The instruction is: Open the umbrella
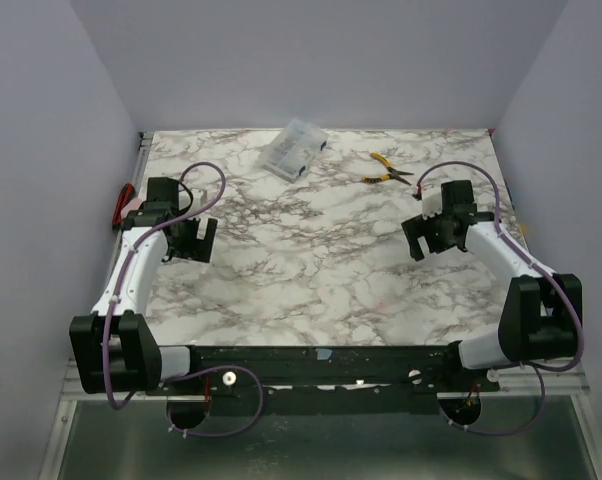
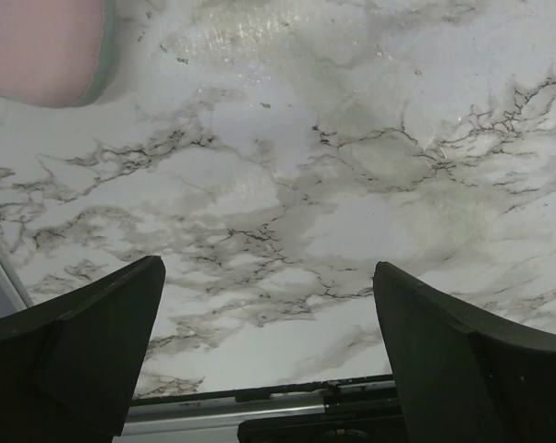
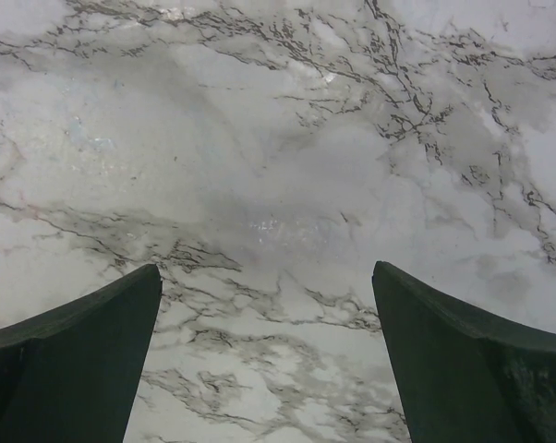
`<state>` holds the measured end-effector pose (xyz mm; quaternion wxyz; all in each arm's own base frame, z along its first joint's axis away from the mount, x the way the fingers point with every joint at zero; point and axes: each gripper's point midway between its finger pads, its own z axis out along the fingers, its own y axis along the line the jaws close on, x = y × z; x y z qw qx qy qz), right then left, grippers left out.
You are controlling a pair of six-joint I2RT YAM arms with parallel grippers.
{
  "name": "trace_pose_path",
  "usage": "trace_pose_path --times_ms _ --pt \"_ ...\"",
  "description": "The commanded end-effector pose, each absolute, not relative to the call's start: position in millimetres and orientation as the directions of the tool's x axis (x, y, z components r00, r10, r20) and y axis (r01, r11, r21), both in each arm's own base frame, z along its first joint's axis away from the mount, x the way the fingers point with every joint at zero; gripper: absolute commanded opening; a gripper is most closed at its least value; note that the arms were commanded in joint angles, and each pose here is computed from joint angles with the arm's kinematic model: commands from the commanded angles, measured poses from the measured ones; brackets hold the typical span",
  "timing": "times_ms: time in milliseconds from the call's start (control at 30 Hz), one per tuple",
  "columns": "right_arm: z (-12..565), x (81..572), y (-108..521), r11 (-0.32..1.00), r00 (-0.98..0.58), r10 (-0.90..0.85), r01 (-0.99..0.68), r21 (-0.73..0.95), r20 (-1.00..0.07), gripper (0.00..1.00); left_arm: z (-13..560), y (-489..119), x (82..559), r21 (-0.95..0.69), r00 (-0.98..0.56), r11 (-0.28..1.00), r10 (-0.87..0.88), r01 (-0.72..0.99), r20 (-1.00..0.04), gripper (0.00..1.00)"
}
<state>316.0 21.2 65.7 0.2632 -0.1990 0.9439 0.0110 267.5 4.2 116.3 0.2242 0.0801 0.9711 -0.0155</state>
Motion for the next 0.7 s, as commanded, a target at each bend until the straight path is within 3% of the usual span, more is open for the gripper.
trace_pose_path --times_ms 0,133,333,667 --pt "75.6 321.1 30.0 0.9 -0.763 -0.393 -0.433 -0.046 -0.512 1.0 137.2 12.5 297.5 0.091 -0.817 0.953 0.295 0.29 -0.496 0.99" --pt "79.9 324.8 31.5 0.897 -0.76 -0.398 -0.441 -0.042 -0.514 1.0 144.7 28.0 326.0 0.218 -0.739 0.855 0.517 0.471 -0.431 0.99" --pt "85.6 329.0 24.5 0.893 -0.751 -0.42 -0.441 -0.086 -0.509 1.0 133.3 46.0 359.1 0.316 -0.544 0.6 0.8 0.735 -0.254 0.99" --pt "97.8 324.7 10.7 0.882 -0.74 -0.463 -0.442 -0.165 -0.488 1.0 95.9 54.5 411.3 0.361 -0.298 0.329 0.944 0.872 -0.14 0.95"
